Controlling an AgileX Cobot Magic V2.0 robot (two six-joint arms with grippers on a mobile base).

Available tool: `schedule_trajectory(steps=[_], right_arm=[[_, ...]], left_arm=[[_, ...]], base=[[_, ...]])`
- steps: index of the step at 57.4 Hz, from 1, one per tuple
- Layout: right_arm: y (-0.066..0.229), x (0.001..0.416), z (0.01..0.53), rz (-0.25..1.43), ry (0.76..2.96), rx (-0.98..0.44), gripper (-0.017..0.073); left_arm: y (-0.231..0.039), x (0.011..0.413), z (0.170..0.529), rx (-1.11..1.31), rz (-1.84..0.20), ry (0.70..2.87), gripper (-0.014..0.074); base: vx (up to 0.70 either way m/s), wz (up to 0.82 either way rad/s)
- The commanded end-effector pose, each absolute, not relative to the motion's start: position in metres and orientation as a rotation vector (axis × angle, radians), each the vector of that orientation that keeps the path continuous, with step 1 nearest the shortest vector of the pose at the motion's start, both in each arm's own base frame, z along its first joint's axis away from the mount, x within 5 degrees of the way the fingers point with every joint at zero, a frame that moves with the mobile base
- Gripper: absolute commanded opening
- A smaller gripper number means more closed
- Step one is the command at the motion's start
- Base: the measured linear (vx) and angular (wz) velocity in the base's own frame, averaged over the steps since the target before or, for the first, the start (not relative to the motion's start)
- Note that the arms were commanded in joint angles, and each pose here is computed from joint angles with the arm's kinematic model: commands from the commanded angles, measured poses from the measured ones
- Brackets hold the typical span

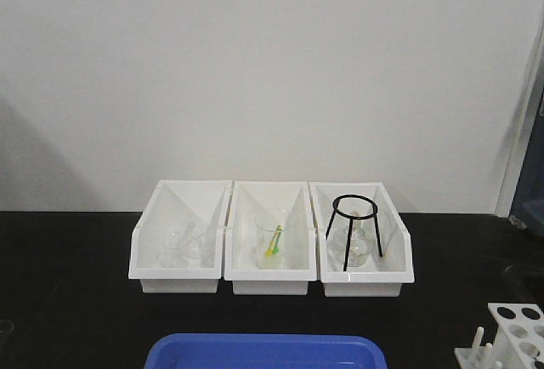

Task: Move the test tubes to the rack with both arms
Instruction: 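Move the left gripper toward the clear test tube in the glass beaker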

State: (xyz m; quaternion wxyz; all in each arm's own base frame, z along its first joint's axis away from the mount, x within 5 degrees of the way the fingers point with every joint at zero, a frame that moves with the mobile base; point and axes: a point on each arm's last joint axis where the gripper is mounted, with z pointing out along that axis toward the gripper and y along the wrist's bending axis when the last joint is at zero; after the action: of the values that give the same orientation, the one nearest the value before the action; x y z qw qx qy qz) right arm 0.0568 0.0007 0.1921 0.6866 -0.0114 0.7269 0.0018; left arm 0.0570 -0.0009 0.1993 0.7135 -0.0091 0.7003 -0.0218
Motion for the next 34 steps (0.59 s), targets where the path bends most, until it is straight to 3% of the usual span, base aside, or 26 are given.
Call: schedule_trajectory(steps=[1,34], right_arm=[[0.001,0.057,0.197,-0.039,1.542,-0.079,-0.0007],[0.003,0.055,0.211,0.037,1.386,-0.029,-0.0007]], left_arm=[[-0.001,0.056,0.199,-0.027,-0.064,1.480,-0.0017],[-0.002,0.054,0.212,-0.020,-0.072,1.348,-0.0017]], base=[[0.00,0.00],[0.00,0.00]])
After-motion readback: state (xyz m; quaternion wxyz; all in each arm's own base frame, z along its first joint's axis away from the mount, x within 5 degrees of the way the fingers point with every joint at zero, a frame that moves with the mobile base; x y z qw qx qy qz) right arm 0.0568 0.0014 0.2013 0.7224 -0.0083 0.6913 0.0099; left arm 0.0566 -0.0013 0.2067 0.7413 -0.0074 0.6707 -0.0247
